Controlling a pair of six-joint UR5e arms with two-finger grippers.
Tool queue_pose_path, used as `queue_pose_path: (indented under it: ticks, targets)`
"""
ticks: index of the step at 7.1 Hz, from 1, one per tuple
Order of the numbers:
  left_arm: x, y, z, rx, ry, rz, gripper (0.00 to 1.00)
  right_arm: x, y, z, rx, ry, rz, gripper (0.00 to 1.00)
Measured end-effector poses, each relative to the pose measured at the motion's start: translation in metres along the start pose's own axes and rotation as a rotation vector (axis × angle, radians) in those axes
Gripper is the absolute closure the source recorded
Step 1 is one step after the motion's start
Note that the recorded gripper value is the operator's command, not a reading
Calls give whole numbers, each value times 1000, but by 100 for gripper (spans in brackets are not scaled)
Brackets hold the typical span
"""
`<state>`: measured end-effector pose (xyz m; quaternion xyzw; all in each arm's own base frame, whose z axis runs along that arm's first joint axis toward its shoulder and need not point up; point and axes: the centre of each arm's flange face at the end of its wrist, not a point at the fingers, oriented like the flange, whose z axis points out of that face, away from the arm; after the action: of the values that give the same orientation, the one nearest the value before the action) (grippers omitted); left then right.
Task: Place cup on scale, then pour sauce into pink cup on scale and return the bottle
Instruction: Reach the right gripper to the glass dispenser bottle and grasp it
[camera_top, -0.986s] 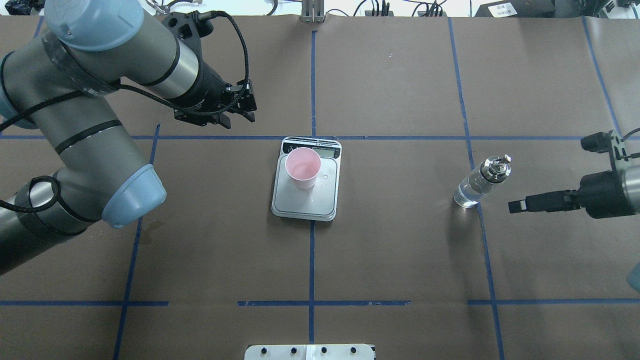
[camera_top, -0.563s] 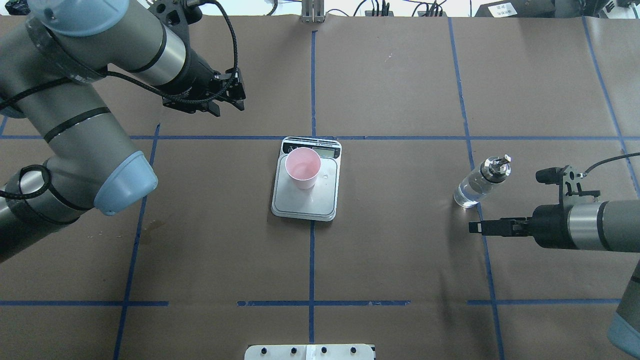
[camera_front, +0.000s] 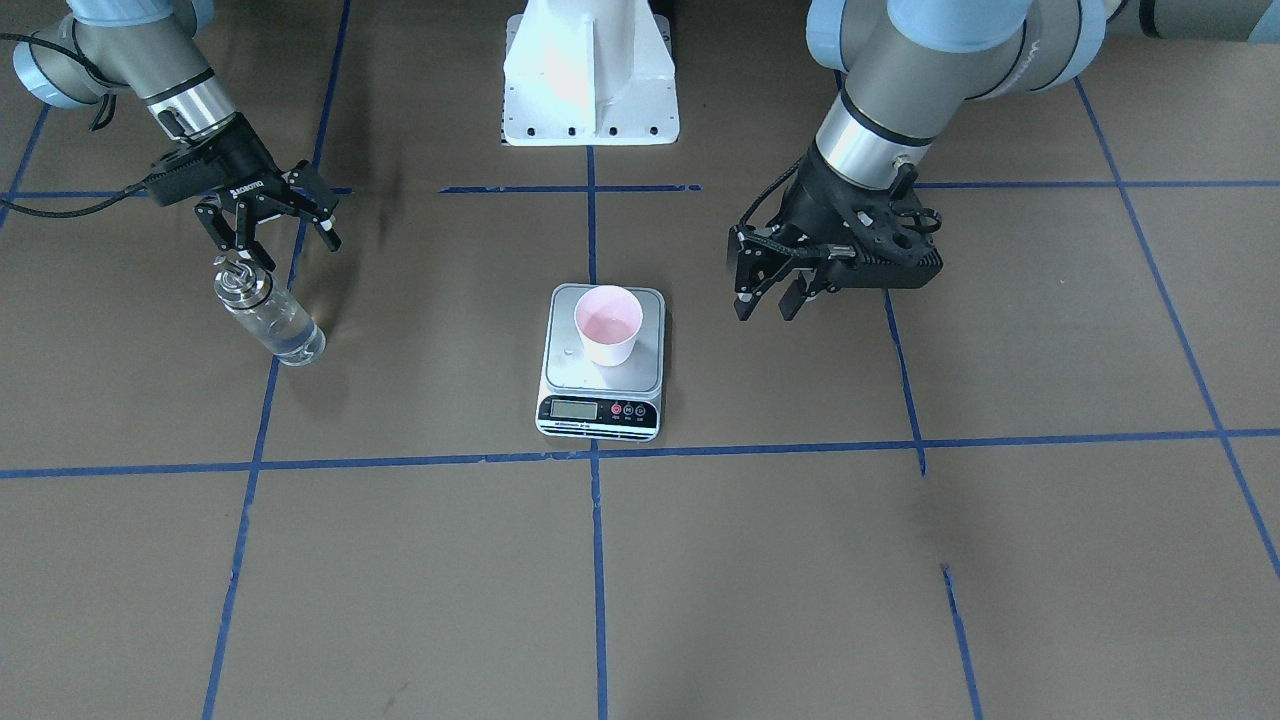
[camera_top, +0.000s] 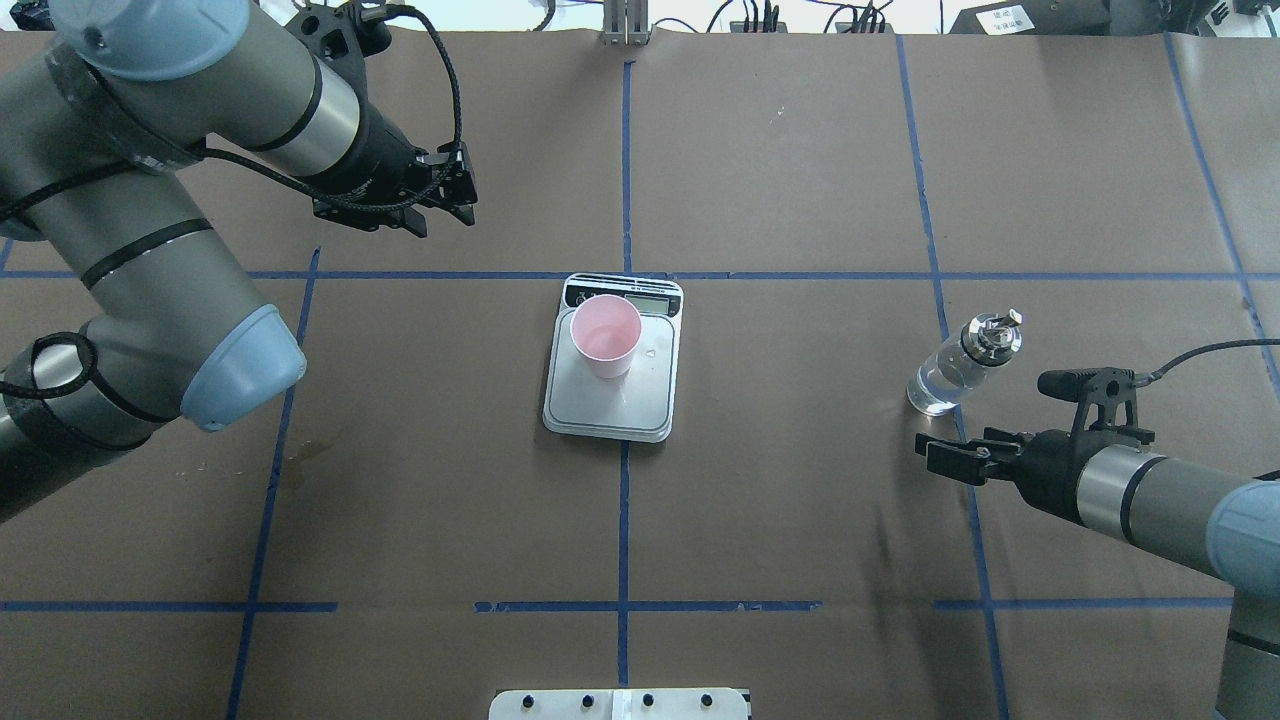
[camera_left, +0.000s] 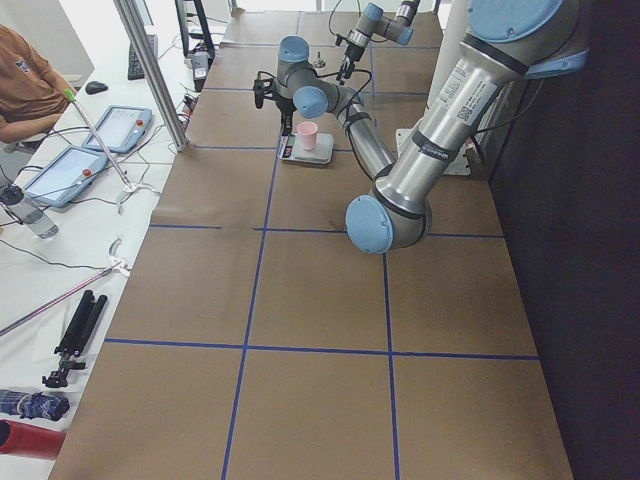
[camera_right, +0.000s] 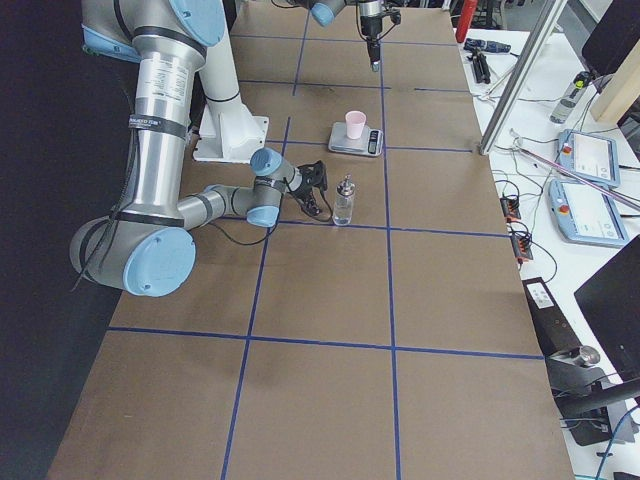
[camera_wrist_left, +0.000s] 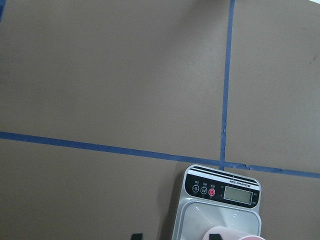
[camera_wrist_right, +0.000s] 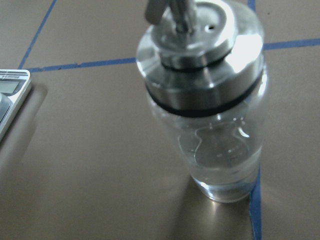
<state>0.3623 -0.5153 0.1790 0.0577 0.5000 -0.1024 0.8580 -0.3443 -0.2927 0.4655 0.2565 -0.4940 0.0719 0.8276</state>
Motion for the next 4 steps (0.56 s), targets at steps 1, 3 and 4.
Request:
queue_pose_path:
  ticks: [1,3,4]
  targets:
    - [-2,0,2,-1,-3,-2,46,-4,7,3,80,44,-26,1]
    - [-2,0,2,-1,-2,-1,46,-11,18,4,188,94,-57,0]
    - [-2,0,2,-1,-2,-1,46,-9,18,6,226,122,-63,0]
